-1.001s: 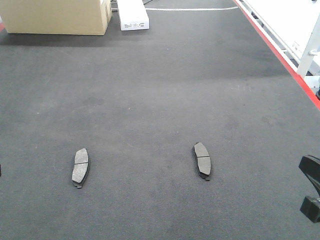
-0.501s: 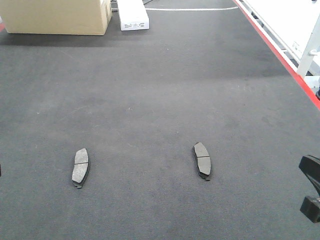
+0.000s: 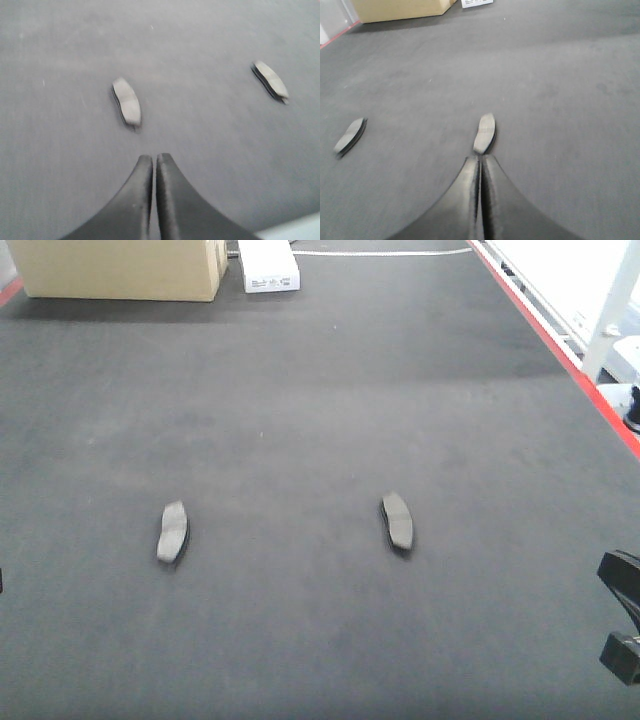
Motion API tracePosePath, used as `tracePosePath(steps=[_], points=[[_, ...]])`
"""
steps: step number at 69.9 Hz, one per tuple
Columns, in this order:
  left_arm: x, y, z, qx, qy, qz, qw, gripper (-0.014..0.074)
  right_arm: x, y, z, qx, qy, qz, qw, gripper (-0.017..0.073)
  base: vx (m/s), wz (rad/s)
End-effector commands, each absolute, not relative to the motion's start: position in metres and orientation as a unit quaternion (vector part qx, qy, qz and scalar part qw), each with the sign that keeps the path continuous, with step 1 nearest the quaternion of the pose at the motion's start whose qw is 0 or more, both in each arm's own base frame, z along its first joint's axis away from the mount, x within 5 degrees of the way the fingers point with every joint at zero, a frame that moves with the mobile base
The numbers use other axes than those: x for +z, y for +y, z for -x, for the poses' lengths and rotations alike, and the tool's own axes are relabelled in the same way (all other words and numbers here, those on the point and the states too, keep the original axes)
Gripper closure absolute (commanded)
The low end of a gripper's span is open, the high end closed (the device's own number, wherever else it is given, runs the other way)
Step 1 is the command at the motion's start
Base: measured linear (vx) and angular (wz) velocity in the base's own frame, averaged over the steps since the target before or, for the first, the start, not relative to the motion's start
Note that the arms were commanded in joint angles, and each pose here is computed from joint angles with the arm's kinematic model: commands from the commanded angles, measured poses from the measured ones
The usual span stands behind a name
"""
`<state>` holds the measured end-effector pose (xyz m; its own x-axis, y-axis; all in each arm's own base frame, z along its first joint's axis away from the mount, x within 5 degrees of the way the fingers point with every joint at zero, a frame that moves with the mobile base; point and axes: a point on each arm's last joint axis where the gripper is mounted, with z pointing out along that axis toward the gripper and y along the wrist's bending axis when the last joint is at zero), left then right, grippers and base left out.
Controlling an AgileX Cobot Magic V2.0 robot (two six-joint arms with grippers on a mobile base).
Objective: Move and align brake pads A on conveyor
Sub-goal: 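Back the base away from the conveyor with both grippers empty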
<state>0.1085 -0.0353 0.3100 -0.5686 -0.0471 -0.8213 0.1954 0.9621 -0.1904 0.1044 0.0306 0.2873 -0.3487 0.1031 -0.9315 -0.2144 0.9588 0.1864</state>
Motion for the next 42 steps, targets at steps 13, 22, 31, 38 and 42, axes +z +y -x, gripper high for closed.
tracePosePath(steps=[13,22,31,38,42], points=[[0.3227,-0.0367,-0.1106,-0.143,0.854,-0.043,0.498,0.06,0.3021,0.0307,-0.1074,0.142,0.781,0.036,0.607,0.0568,-0.3,0.0],[0.3228,-0.0367,-0.1106,-0.143,0.854,-0.043,0.498,0.06,0.3022,0.0307,-0.1074,0.142,0.781,0.036,0.607,0.0568,-0.27,0.09],[0.3228,-0.0367,-0.1106,-0.143,0.854,-0.043,0.498,0.06,0.3021,0.0307,-0.1074,0.142,0.781,0.036,0.607,0.0568,-0.25,0.13],[0.3228,-0.0367,-0.1106,-0.143,0.854,-0.043,0.498,0.06,0.3021,0.0307,-0.1074,0.142,0.781,0.036,0.607,0.0568,-0.27,0.08],[0.3228,-0.0367,-0.1106,-0.143,0.854,-0.043,0.498,0.06,0.3021,0.0307,-0.1074,0.142,0.781,0.036,0.607,0.0568,-0.28,0.03]])
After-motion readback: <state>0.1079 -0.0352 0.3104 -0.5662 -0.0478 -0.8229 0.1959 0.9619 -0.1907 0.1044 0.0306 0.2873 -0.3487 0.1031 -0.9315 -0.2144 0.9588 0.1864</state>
